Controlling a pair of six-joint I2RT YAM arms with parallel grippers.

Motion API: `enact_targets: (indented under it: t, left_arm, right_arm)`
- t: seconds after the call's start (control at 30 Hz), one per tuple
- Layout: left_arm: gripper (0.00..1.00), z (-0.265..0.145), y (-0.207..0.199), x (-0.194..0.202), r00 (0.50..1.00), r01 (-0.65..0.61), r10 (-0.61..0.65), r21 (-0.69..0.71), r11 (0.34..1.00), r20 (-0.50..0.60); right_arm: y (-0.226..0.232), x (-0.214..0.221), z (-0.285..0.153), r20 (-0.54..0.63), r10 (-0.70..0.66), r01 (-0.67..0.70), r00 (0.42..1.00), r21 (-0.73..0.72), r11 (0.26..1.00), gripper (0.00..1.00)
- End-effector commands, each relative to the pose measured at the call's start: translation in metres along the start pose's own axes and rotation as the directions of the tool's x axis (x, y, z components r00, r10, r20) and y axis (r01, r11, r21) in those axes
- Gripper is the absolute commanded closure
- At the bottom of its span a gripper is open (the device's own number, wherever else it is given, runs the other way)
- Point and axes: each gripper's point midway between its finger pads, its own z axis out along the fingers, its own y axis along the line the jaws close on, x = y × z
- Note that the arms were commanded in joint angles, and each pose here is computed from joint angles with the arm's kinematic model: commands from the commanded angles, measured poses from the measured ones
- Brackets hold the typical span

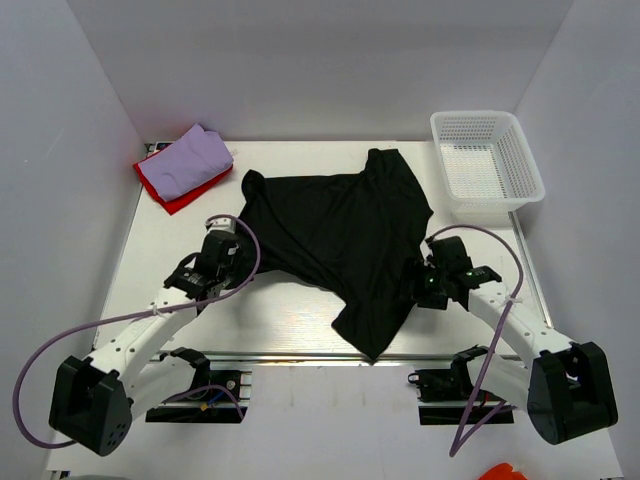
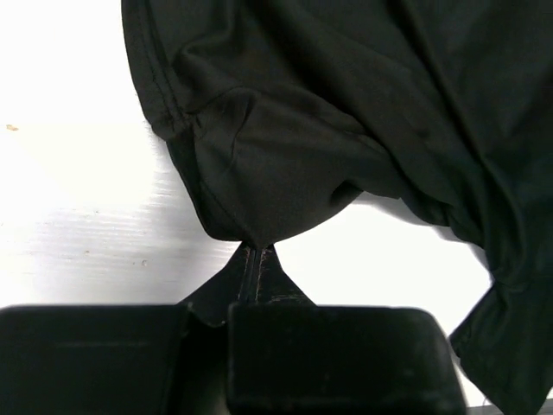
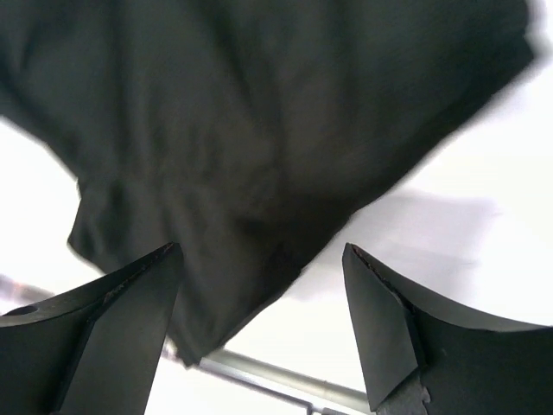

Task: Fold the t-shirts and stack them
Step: Flatten out the tshirt

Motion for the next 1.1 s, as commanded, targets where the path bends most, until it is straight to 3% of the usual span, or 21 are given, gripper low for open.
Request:
enact_targets:
  t: [0.0, 0.13, 0.4, 0.57, 0.67, 0.8, 0.93, 0.97, 1.07]
  left_arm:
    - [1.00, -0.014, -0.004, -0.017, 0.998, 0.024, -0.024, 0.008, 1.000, 0.060]
    - [1.00, -0.018, 0.000, -0.023, 0.995, 0.047, -0.046, -0.010, 0.999, 0.094]
    - [1.00, -0.020, -0.004, -0.029, 0.993, 0.050, -0.051, 0.004, 0.999, 0.109]
    - [1.00, -0.017, -0.005, -0.026, 0.994, 0.049, -0.049, 0.009, 0.999, 0.099]
    - [1.00, -0.017, -0.005, -0.026, 0.994, 0.049, -0.049, 0.009, 0.999, 0.099]
    - [1.00, -0.017, -0.002, -0.025, 0.994, 0.048, -0.047, -0.004, 0.999, 0.097]
    - [1.00, -0.017, 0.001, -0.023, 0.995, 0.047, -0.045, -0.018, 0.999, 0.094]
    - [1.00, -0.017, 0.002, -0.021, 0.995, 0.045, -0.043, -0.024, 0.999, 0.085]
    - [1.00, -0.018, 0.002, -0.024, 0.995, 0.055, -0.052, -0.031, 0.998, 0.090]
  right_arm:
    - [0.027, 0.027, -0.006, -0.106, -0.090, 0.073, 0.990, -0.155, 0.985, 0.20]
    - [0.018, 0.052, -0.005, -0.187, -0.075, 0.056, 0.980, -0.102, 0.993, 0.20]
    - [0.027, 0.095, -0.004, -0.298, -0.076, 0.036, 0.952, -0.139, 0.990, 0.23]
    - [0.020, 0.073, 0.009, -0.168, -0.021, 0.014, 0.986, -0.043, 0.999, 0.23]
    - [-0.006, 0.040, 0.013, -0.020, 0.044, -0.040, 0.999, 0.147, 0.988, 0.23]
    - [-0.021, 0.033, 0.024, 0.008, 0.127, -0.125, 0.992, 0.273, 0.954, 0.24]
    - [-0.012, 0.035, 0.034, -0.034, 0.130, -0.118, 0.991, 0.247, 0.962, 0.41]
    - [-0.014, 0.035, 0.034, -0.034, 0.138, -0.125, 0.990, 0.258, 0.958, 0.52]
    - [-0.023, 0.026, 0.024, 0.009, 0.137, -0.132, 0.991, 0.328, 0.935, 0.72]
